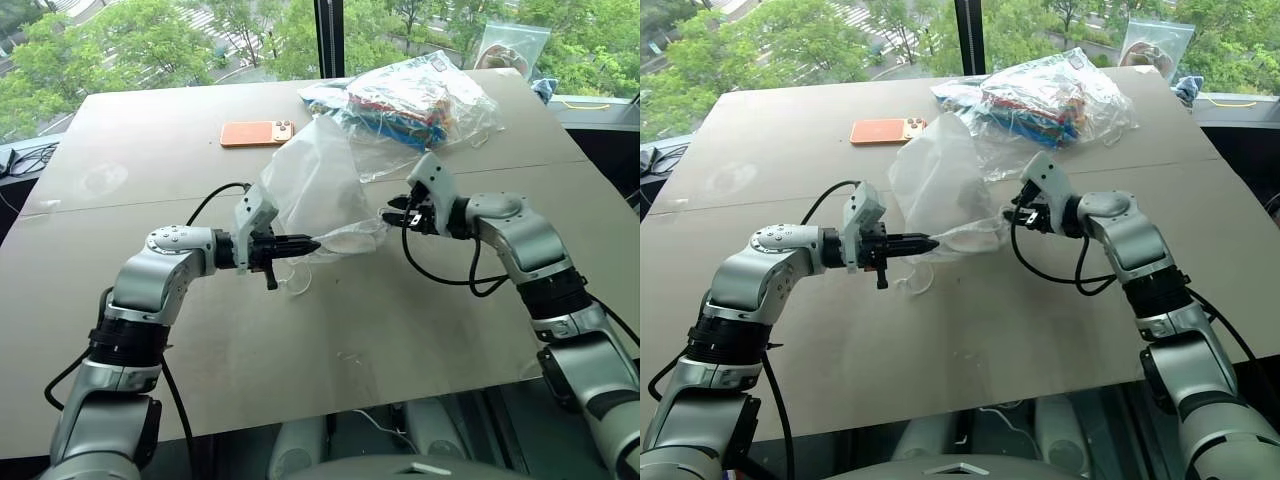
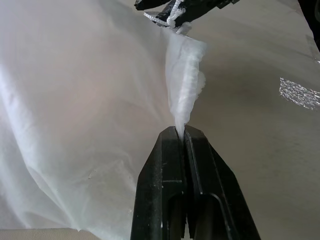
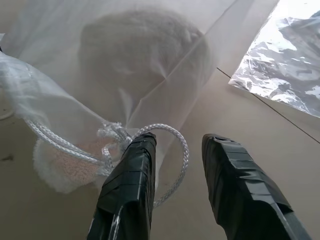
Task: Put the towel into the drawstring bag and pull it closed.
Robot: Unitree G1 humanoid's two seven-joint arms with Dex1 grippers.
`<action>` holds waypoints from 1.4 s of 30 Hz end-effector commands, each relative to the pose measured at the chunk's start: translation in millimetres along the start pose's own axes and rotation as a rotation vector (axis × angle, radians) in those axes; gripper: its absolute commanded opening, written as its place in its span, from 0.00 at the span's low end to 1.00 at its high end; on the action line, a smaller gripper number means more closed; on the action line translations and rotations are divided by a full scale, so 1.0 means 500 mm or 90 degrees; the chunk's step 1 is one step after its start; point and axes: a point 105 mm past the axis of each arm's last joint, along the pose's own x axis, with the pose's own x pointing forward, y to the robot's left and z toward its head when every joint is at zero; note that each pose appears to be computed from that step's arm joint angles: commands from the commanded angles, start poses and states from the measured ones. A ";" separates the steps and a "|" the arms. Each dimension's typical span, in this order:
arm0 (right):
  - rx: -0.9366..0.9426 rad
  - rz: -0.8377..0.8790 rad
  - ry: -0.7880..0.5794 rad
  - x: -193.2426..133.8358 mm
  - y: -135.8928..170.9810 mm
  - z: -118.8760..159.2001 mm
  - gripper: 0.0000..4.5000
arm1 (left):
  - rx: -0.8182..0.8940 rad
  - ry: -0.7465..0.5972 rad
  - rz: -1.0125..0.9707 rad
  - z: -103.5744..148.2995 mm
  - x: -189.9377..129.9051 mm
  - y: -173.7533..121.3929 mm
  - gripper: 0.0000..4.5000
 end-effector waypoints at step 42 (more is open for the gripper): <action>0.011 -0.190 -0.052 -0.015 -0.053 0.015 0.52 | 0.035 -0.027 -0.003 0.008 0.006 -0.009 0.00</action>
